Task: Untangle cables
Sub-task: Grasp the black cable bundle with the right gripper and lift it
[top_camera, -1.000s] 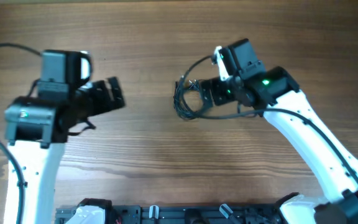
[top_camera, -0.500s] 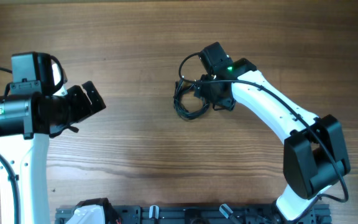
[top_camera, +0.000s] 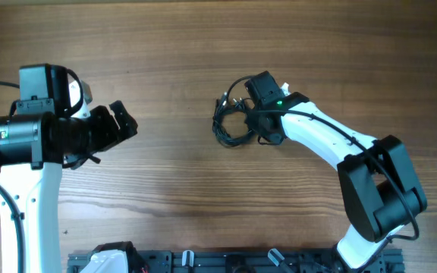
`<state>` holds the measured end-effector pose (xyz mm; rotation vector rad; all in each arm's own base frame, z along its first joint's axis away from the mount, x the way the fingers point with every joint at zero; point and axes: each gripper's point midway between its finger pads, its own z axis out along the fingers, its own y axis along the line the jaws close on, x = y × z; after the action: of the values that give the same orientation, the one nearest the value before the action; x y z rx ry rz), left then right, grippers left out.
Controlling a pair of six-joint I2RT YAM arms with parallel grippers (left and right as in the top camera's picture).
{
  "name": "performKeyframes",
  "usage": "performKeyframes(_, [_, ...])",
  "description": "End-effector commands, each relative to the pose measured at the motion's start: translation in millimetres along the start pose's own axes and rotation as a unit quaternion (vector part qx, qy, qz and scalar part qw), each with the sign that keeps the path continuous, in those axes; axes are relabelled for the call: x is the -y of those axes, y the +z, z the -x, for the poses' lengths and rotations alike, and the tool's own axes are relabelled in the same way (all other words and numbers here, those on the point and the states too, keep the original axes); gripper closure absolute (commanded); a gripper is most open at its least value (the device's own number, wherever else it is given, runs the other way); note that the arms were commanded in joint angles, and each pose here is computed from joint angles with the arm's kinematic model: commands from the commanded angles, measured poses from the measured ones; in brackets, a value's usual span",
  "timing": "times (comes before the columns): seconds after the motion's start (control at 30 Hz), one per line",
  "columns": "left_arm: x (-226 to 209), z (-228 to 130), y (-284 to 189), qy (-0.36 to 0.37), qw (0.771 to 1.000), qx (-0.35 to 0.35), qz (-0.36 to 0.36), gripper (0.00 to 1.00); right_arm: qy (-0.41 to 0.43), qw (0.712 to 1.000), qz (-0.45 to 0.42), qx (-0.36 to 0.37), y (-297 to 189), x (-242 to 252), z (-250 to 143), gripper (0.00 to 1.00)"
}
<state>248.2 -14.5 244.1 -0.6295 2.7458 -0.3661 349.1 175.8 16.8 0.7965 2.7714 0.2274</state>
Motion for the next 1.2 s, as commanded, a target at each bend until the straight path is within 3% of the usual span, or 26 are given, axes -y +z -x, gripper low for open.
performKeyframes(0.0, [2, -5, 1, 0.008, 1.000, -0.012, -0.003, 0.00, -0.063, 0.998, 0.005, 0.016, 7, -4, 6, 0.96])
performKeyframes(0.27, [0, -7, 1, 0.006, 1.000, -0.017, -0.001, 0.00, -0.177, 0.982, 0.047, 0.044, -6, -31, 20, 0.96])
performKeyframes(0.43, [1, -6, 1, 0.007, 1.000, -0.015, -0.001, 0.00, -0.352, 0.908, 0.219, 0.062, -98, -102, 13, 0.96])
performKeyframes(0.6, [1, -6, 1, 0.007, 1.000, -0.015, -0.001, 0.00, -0.420, 0.832, 0.340, 0.122, -213, -116, -2, 0.96])
performKeyframes(0.7, [1, -6, 1, 0.018, 1.000, -0.014, -0.002, 0.00, -0.421, 0.806, 0.378, 0.176, -278, -106, -5, 0.96])
performKeyframes(0.77, [1, -6, 1, 0.021, 1.000, -0.015, -0.001, 0.00, -0.425, 0.795, 0.393, 0.184, -298, -99, -11, 0.96])
performKeyframes(0.87, [0, -7, 1, 0.020, 1.000, -0.018, -0.001, 0.02, -0.461, 0.766, 0.425, 0.138, -303, -94, -38, 0.96])
performKeyframes(0.9, [0, -8, 1, 0.020, 1.000, -0.019, 0.000, 0.05, -0.464, 0.767, 0.424, 0.129, -300, -93, -41, 0.96])
performKeyframes(0.93, [1, -10, 1, 0.019, 1.000, -0.023, -0.003, 0.15, -0.472, 0.765, 0.420, 0.123, -295, -91, -43, 0.96])
performKeyframes(0.97, [8, -15, 0, 0.033, 0.998, -0.036, -0.026, 0.24, -0.478, 0.763, 0.417, 0.122, -293, -90, -44, 0.95])
performKeyframes(1.03, [49, -38, -7, 0.149, 0.974, -0.075, -0.156, 0.19, -0.484, 0.750, 0.434, 0.121, -299, -94, -47, 0.95])
performKeyframes(1.07, [58, -45, -8, 0.189, 0.961, -0.081, -0.186, 0.20, -0.489, 0.734, 0.456, 0.120, -307, -99, -52, 0.95])
performKeyframes(1.1, [62, -48, -4, 0.212, 0.955, -0.083, -0.192, 0.25, -0.494, 0.717, 0.477, 0.118, -315, -102, -56, 0.96])
performKeyframes(1.17, [65, -52, 5, 0.229, 0.950, -0.088, -0.195, 0.26, -0.508, 0.673, 0.528, 0.107, -336, -107, -71, 0.96])
